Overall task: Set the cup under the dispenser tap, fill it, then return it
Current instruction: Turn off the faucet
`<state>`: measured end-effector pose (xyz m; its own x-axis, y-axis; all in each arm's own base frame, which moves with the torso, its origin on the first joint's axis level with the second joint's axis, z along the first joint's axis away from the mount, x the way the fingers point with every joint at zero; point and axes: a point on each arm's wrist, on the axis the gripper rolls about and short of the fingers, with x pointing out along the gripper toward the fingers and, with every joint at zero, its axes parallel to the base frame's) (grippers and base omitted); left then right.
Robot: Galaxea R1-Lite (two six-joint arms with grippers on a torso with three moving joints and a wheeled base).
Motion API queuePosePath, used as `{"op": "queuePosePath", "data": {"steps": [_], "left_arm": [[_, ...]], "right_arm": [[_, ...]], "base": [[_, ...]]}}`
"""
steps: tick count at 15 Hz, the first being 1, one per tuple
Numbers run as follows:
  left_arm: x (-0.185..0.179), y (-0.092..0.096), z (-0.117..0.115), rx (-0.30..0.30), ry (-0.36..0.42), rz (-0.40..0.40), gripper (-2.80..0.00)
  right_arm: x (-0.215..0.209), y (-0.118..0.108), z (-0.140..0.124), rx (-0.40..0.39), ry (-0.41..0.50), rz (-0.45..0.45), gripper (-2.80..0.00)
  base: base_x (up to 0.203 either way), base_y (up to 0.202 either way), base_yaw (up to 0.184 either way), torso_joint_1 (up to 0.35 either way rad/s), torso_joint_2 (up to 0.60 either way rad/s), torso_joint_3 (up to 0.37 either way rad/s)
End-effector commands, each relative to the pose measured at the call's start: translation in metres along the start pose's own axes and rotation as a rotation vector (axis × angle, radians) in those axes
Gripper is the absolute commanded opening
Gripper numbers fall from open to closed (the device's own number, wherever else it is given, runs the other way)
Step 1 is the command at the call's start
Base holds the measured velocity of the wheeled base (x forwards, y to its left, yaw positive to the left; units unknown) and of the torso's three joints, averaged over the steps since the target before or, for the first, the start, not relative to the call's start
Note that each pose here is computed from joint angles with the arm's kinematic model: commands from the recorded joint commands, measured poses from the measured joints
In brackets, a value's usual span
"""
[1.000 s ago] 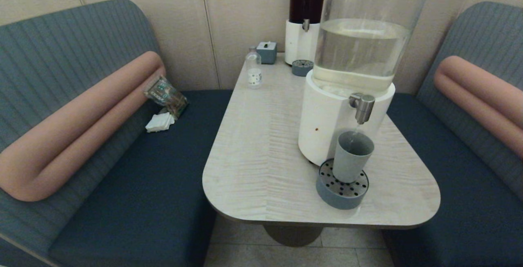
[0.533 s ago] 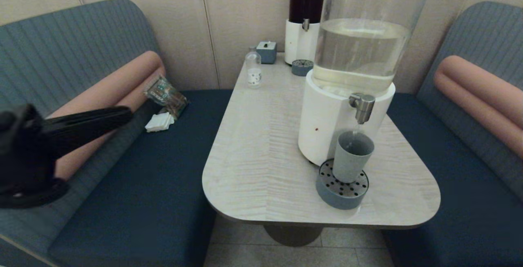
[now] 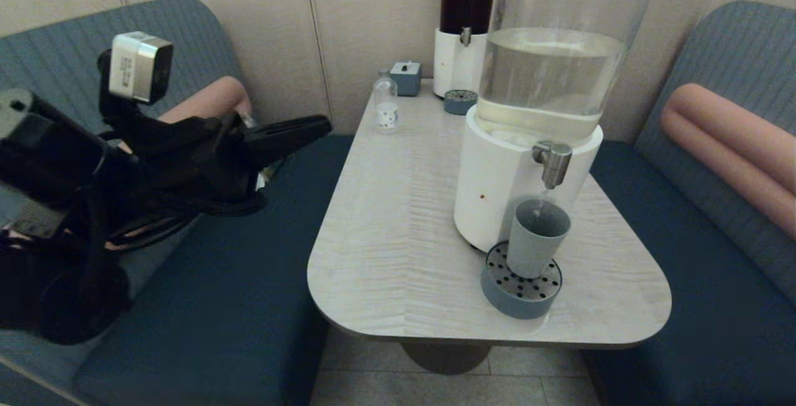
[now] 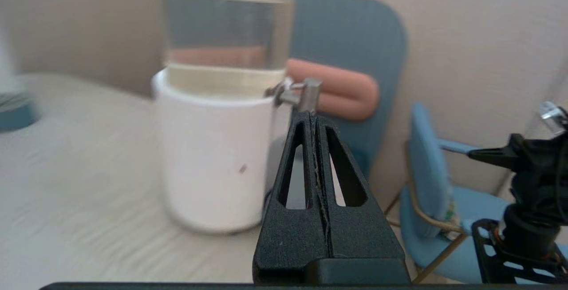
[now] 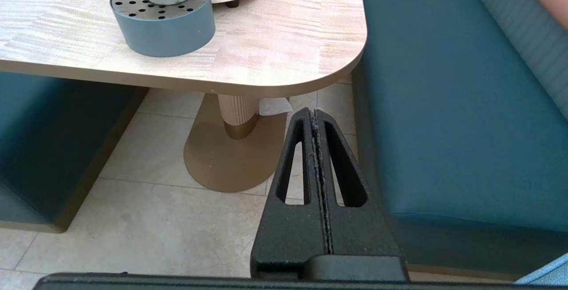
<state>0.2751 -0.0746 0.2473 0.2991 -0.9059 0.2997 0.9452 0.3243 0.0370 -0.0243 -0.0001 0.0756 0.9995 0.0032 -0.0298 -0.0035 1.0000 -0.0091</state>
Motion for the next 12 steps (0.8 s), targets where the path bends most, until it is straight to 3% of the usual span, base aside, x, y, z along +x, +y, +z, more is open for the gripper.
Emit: {"op": "queuePosePath", "data": {"steps": [1, 4, 6, 7, 12], "left_arm": [[0.032, 0.01, -0.028, -0.056, 0.016, -0.078, -2.8], [0.068, 0.012, -0.064, -0.098, 0.034, -0.149, -2.8], [0.085, 0.014, -0.087, -0.071, 0.036, -0.152, -2.8], [0.093, 0.013, -0.092, -0.04, 0.03, -0.157, -2.8], [0.123, 0.015, -0.097, -0.026, 0.041, -0.148, -2.8]], "right_arm": [[0.0, 0.0, 0.0, 0.0, 0.001, 0.001, -2.8], [0.0, 0.0, 0.0, 0.0, 0.001, 0.0, -2.8], [0.0, 0.0, 0.0, 0.0, 0.001, 0.0, -2.8], [0.0, 0.0, 0.0, -0.001, 0.001, 0.0, -2.8], [0.0, 0.0, 0.0, -0.001, 0.001, 0.001, -2.8]], "base": [[0.0, 0.0, 0.0, 0.0, 0.0, 0.0], [0.0, 0.0, 0.0, 0.0, 0.0, 0.0], [0.0, 0.0, 0.0, 0.0, 0.0, 0.0], [0.0, 0.0, 0.0, 0.0, 0.0, 0.0], [0.0, 0.0, 0.0, 0.0, 0.0, 0.0]]}}
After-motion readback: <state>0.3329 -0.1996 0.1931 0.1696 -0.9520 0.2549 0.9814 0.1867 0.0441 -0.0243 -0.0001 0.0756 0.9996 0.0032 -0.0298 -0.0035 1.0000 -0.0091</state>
